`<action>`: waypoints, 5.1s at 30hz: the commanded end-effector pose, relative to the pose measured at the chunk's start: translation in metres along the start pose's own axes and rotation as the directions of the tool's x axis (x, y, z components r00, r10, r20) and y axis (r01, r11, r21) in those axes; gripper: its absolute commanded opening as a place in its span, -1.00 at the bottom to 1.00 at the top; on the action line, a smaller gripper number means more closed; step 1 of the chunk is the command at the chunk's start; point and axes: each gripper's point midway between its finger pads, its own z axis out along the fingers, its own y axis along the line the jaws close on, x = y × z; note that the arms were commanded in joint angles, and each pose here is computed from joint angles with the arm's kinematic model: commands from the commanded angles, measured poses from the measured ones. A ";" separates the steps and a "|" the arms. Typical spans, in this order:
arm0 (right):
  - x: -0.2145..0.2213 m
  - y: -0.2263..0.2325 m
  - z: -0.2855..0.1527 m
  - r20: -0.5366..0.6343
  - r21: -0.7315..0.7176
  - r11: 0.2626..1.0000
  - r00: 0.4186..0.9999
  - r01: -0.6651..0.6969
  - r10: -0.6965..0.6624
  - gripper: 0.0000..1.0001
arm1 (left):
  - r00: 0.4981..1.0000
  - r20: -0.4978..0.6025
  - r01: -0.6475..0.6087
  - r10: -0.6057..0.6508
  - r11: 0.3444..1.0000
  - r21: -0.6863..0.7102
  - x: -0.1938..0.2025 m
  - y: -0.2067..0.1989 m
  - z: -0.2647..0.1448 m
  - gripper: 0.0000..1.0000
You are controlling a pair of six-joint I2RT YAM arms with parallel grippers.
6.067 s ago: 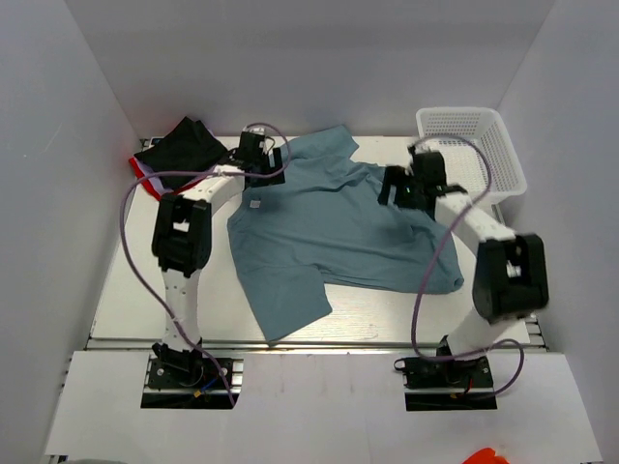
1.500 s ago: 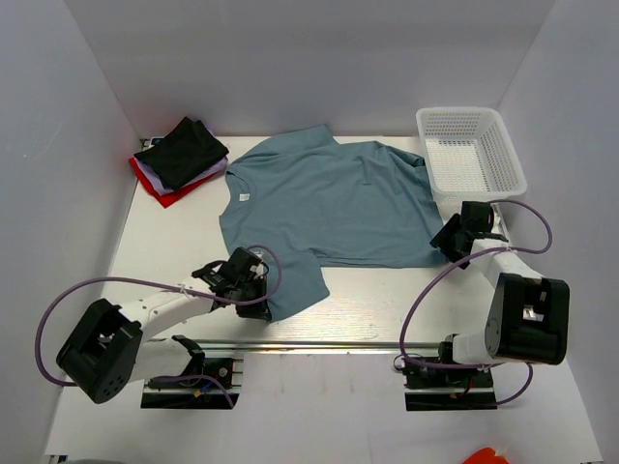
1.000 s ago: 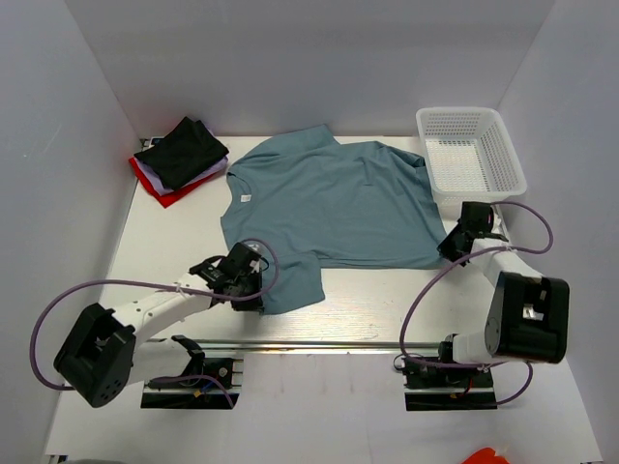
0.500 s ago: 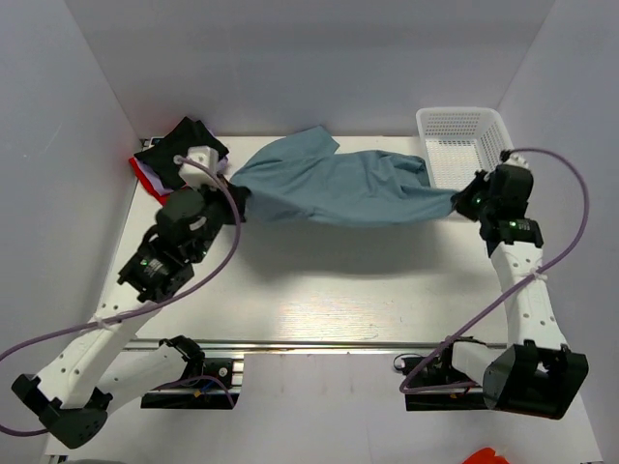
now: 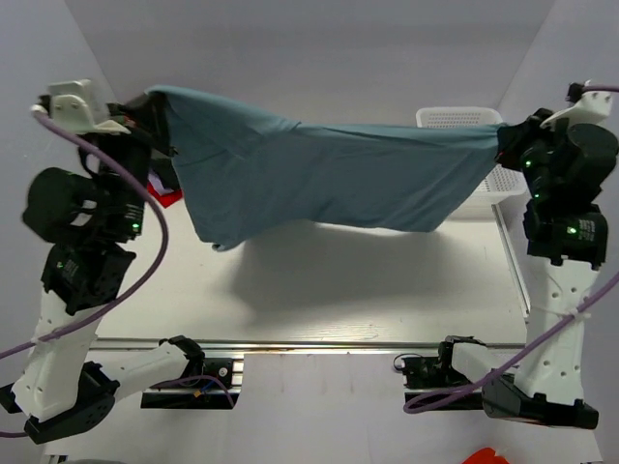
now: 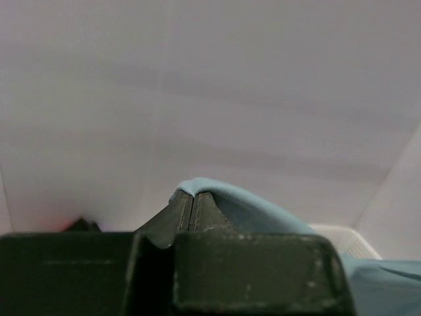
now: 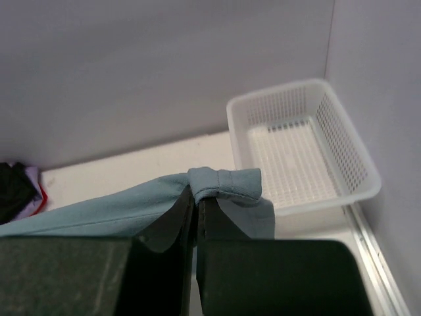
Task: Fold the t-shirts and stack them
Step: Flatten out the tshirt, then fold the flattened tshirt in 1/3 of the way
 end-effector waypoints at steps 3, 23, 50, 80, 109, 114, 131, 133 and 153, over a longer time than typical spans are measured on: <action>-0.066 0.020 -0.057 0.154 -0.038 0.996 0.985 0.080 -0.074 -1.00 | 0.978 0.206 -0.037 0.039 0.999 -0.013 -0.098 0.015 -0.016 -1.00; -0.128 0.067 -0.220 0.441 -0.183 0.971 0.896 0.152 -0.057 -1.00 | 0.873 0.484 -0.038 -0.055 0.983 0.179 -0.231 0.014 -0.088 -1.00; 0.248 0.006 0.178 -0.547 -0.276 0.939 0.837 -0.203 0.020 -1.00 | 0.807 -0.471 -0.481 0.356 0.859 -0.176 0.416 0.114 0.188 -1.00; 0.255 -0.032 0.221 -0.621 -0.039 0.998 0.784 -0.042 0.008 -1.00 | 0.589 -0.797 -0.075 -0.137 0.972 -0.222 0.444 0.109 0.008 -1.00; 0.258 -0.078 0.167 -0.631 0.176 0.977 0.775 0.118 0.020 0.25 | 0.332 -0.921 0.163 -0.204 0.974 -0.157 0.437 0.069 -0.155 0.48; 0.238 -0.063 0.157 -0.583 0.126 0.988 0.813 0.084 0.005 0.28 | 0.451 -0.871 0.122 -0.196 0.980 -0.158 0.427 0.075 -0.109 0.96; 0.284 0.022 0.137 -0.656 -0.220 0.975 0.743 -0.022 -0.132 0.33 | 0.256 -0.938 0.047 -0.235 0.972 -0.231 0.616 0.111 0.011 0.99; 0.292 0.037 0.136 -0.661 -0.259 0.966 0.733 -0.022 -0.160 0.33 | 0.178 -0.945 -0.009 -0.275 0.960 -0.281 0.637 0.135 -0.016 0.99; 0.341 0.143 0.239 -0.616 -0.433 0.899 0.749 -0.062 -0.245 0.33 | 0.179 -0.971 -0.272 -0.159 0.940 -0.204 0.616 0.249 -0.035 0.99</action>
